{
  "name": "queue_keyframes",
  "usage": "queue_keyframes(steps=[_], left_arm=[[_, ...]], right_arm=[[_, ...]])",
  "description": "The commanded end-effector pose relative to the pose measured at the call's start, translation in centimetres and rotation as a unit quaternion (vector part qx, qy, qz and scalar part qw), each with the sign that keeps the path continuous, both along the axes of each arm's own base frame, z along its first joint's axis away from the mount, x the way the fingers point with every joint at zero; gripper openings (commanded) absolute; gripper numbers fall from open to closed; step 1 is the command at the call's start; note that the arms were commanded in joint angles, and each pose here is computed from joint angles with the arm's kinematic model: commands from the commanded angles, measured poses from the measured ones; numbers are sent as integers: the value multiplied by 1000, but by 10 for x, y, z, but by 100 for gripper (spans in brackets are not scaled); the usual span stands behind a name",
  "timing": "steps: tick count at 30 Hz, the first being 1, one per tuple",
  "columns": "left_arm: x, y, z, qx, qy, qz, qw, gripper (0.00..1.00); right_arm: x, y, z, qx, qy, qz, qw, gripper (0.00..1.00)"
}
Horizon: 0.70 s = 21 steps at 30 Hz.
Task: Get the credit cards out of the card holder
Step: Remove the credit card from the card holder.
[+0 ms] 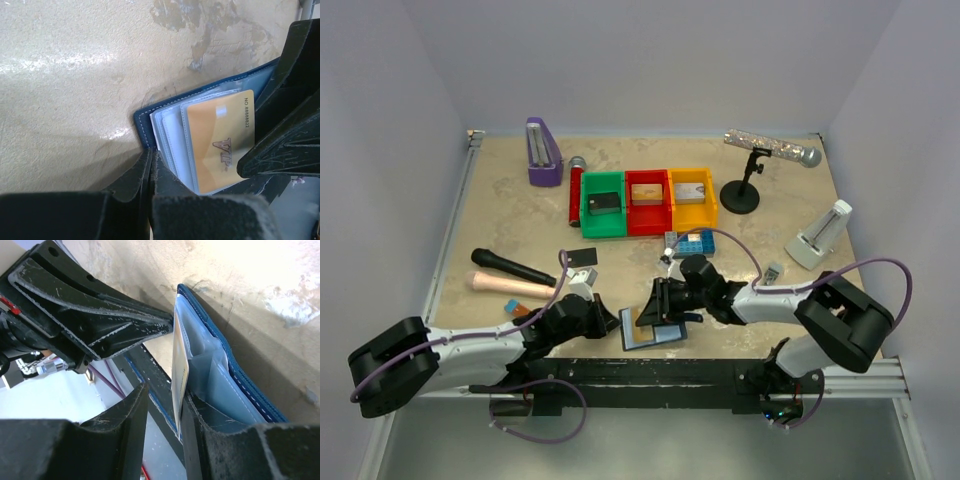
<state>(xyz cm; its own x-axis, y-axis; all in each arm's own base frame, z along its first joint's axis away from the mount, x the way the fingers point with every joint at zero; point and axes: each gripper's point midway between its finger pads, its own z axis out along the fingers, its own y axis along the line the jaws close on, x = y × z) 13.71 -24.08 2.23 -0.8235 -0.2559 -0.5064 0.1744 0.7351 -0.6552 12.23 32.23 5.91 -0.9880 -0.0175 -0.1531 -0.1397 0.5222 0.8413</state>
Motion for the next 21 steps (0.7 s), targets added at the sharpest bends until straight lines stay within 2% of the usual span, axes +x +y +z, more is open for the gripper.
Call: queue_keyframes(steps=[1,8,11,14,21], left_arm=[[2,5,-6,9,-1,12,1000,0],[4,-1,7,-17,-13,9,1000,0],[5,-9,23,-53,-29,0,998,13],[3,-19,35,-81,-36,-14,996,21],[1,-33,41,-99,-34,-40,994,20]], right_arm=[[6,3,15,4,-33,5,999,34],[6,-1,16,-11,-39,6,999,34],[7,0,14,-11,-37,5,999,34],[7,1,12,-10,-33,4,999,34],[8,4,12,-6,-31,4,999,34]])
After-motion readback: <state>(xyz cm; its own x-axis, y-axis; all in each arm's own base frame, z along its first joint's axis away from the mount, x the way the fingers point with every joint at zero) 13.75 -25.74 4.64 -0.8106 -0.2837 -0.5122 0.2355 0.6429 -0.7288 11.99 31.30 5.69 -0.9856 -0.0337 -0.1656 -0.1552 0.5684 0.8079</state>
